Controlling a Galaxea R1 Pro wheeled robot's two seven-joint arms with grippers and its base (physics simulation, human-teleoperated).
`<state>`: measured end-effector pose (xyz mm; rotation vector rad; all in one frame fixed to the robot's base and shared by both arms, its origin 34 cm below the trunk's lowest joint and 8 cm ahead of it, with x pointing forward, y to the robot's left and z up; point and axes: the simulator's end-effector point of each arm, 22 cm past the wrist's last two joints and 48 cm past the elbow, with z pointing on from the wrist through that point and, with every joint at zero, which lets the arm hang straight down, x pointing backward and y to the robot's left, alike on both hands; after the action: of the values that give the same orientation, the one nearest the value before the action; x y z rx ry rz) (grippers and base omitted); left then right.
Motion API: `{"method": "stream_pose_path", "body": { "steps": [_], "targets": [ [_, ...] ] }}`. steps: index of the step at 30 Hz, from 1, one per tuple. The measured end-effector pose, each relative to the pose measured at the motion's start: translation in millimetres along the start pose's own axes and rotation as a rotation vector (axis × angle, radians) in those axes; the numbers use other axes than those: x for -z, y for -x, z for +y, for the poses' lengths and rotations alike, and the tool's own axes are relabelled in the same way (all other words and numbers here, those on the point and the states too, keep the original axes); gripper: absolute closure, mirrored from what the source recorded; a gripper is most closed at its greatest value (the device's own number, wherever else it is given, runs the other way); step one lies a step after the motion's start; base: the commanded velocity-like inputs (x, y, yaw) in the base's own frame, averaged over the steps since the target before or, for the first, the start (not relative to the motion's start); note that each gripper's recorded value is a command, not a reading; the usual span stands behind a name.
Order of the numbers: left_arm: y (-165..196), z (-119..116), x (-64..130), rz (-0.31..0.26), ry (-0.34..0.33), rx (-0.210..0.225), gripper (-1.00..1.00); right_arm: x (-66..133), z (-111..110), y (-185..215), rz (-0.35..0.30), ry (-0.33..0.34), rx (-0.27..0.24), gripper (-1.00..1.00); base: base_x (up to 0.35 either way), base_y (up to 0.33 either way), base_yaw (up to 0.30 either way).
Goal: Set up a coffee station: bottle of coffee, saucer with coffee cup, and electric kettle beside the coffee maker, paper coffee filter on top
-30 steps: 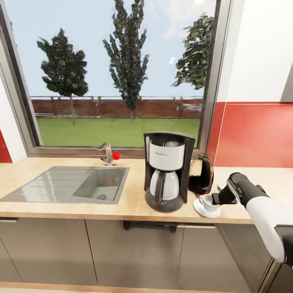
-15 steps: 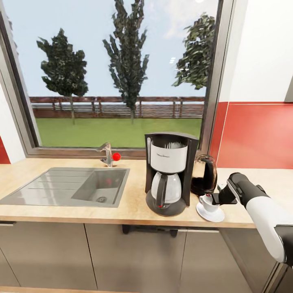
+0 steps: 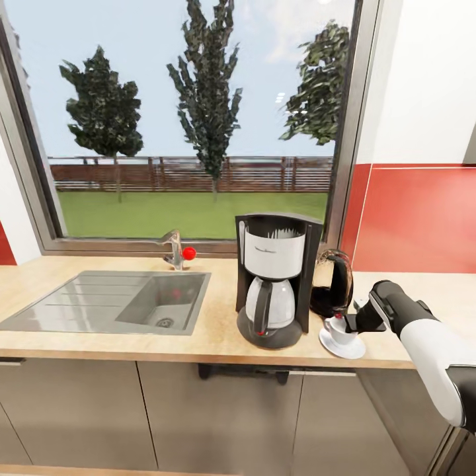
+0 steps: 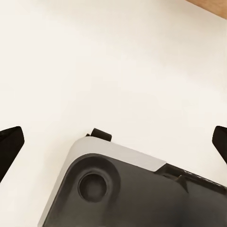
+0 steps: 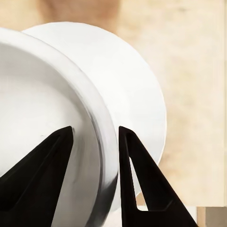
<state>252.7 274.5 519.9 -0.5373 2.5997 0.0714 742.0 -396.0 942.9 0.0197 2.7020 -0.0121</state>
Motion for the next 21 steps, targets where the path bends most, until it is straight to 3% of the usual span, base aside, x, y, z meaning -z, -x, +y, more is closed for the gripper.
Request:
{"method": "stream_pose_path", "body": {
  "steps": [21],
  "targets": [
    [-2.1,0.0,-4.0,0.000,-0.001,-0.001,-1.00,-2.6,-11.3,-3.3,0.002,-0.018,-0.005,1.00,0.000,0.000,0.000]
  ]
}}
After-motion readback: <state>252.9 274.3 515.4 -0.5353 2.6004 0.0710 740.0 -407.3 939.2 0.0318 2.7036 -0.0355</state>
